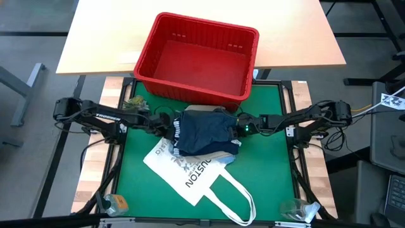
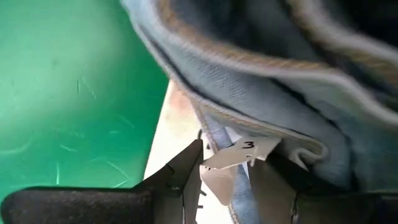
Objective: Fold Laundry from Bin
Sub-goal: Put the stacked clothes into the red organizer bin
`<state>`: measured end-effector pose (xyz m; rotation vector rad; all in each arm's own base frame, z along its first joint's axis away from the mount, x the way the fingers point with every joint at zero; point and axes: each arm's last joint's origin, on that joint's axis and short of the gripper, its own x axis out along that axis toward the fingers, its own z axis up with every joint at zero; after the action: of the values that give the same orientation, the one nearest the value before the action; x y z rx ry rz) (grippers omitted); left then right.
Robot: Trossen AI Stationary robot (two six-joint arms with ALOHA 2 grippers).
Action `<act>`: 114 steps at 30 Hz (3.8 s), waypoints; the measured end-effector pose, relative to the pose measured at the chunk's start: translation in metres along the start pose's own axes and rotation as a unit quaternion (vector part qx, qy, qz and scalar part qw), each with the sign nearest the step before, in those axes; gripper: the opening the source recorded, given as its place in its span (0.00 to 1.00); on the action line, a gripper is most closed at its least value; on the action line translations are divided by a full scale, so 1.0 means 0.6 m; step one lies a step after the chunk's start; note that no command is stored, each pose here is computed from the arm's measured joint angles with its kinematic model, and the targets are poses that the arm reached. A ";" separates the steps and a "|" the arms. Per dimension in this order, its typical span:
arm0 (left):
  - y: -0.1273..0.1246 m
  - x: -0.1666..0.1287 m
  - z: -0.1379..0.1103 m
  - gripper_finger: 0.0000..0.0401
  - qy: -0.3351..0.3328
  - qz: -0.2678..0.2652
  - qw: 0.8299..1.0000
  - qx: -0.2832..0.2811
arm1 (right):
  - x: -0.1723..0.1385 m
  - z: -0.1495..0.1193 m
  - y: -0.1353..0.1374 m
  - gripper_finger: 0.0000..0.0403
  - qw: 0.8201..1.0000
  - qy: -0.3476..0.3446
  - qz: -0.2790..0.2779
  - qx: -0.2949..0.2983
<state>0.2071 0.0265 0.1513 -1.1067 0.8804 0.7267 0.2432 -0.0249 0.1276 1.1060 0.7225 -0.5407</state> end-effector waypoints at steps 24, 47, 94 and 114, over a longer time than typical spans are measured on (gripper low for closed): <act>0.016 0.027 -0.009 0.30 -0.030 -0.020 0.999 -0.017 | 0.000 0.000 0.000 0.04 1.000 0.001 0.002 0.000; -0.001 0.050 -0.002 0.30 -0.042 -0.068 0.997 -0.018 | 0.000 0.000 -0.001 0.04 1.000 -0.008 -0.008 0.000; 0.007 0.045 0.044 0.30 -0.038 -0.104 0.994 0.014 | 0.000 -0.002 -0.002 0.04 0.999 0.011 -0.008 0.029; 0.007 0.046 0.039 0.30 -0.032 -0.102 0.994 0.019 | -0.001 -0.010 -0.010 0.46 0.996 0.053 -0.015 0.073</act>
<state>0.2221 0.0518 0.1300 -1.1142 0.7122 0.5706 0.2369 -0.0213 0.1227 1.2690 0.8029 -0.5697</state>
